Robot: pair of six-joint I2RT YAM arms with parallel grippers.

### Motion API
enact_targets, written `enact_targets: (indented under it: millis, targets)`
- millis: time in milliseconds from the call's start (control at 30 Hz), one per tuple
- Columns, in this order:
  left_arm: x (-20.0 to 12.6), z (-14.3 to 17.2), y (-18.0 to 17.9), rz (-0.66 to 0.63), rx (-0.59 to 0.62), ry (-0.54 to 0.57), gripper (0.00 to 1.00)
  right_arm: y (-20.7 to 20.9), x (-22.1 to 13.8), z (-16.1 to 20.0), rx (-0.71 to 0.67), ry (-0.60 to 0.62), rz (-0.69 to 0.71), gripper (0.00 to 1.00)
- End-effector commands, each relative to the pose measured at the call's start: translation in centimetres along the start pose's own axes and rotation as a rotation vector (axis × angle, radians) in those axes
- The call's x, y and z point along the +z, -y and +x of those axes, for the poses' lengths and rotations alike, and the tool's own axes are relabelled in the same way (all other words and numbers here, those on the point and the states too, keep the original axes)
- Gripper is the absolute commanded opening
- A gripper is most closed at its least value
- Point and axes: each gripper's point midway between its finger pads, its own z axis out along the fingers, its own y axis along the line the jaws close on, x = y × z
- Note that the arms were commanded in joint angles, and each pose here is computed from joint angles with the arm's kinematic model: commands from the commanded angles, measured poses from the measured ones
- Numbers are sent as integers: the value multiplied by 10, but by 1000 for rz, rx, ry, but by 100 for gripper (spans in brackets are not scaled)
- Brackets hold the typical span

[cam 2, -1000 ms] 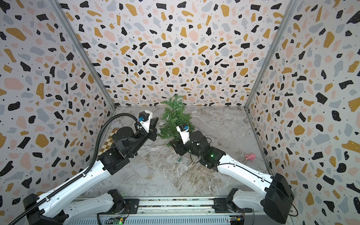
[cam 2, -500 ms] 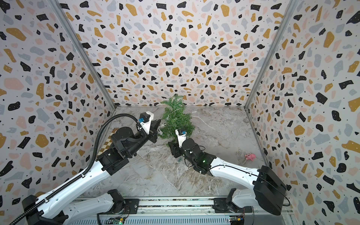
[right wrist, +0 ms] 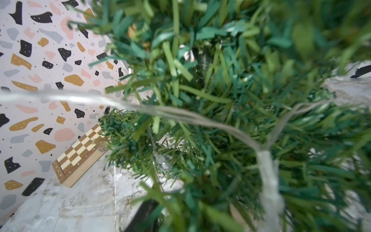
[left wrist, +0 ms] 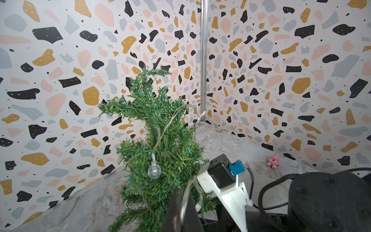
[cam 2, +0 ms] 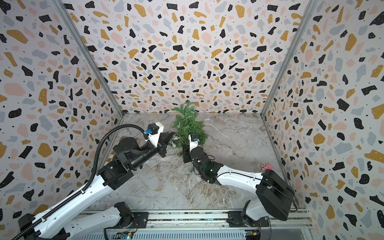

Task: Wrap string light around the christmas tree
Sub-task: Wrap the light string around the Christmas tree.

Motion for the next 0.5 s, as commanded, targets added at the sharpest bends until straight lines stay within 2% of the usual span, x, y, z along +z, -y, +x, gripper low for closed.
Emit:
enact_targets:
  millis: [0, 100, 233, 333, 467]
  targets:
    - [-6, -4, -11, -56, -5, 29, 0, -8, -9, -33, 49, 88, -23, 16]
    - [-5, 7, -29, -155, -5, -3, 0, -10, -24, -34, 39, 73, -56, 7]
    - [-2, 19, -53, -242, -62, -11, 0, -10, -44, -29, 23, 32, -95, 4]
    - [2, 26, -64, -254, -122, -6, 0, -9, -56, -30, 22, 19, -114, 4]
    - [7, 28, -68, -265, -135, -9, 0, -14, -69, -44, 5, 42, -149, 1]
